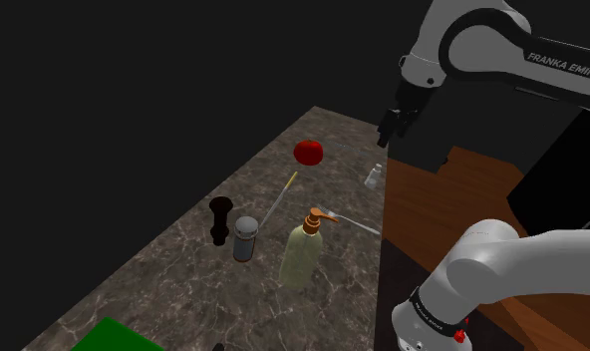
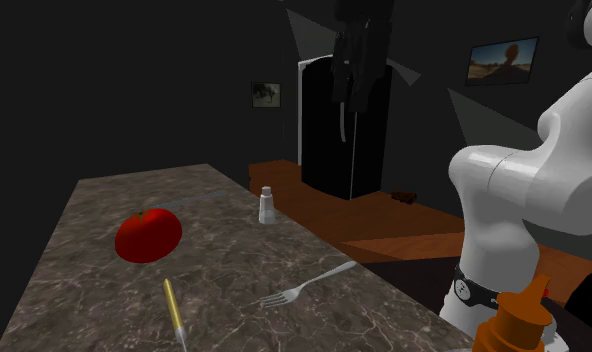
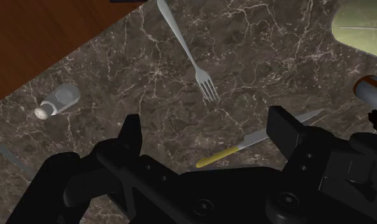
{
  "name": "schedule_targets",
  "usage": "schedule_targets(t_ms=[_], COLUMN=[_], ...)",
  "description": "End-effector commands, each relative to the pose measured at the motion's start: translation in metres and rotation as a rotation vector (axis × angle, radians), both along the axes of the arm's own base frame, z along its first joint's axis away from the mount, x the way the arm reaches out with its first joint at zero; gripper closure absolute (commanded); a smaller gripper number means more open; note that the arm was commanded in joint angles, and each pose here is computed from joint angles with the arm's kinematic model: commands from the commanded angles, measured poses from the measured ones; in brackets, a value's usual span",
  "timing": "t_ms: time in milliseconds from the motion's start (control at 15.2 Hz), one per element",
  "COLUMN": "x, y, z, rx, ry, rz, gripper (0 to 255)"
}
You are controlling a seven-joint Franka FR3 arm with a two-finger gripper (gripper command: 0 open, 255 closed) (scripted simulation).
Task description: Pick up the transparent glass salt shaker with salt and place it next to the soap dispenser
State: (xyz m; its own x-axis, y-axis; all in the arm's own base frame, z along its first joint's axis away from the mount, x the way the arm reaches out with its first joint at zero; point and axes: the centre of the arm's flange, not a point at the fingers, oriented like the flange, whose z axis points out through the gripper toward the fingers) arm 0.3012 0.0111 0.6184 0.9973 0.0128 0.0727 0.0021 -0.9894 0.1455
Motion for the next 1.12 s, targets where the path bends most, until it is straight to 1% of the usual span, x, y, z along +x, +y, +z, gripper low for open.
schedule_targets(t_ms=[0,1056], x=[0.0,0.07], y=[0.0,-0.192], z=[0.0,-0.097], rx=[0.0,0.111], ry=[0.0,0.031], rz=[0.0,0.0], gripper=[0,0])
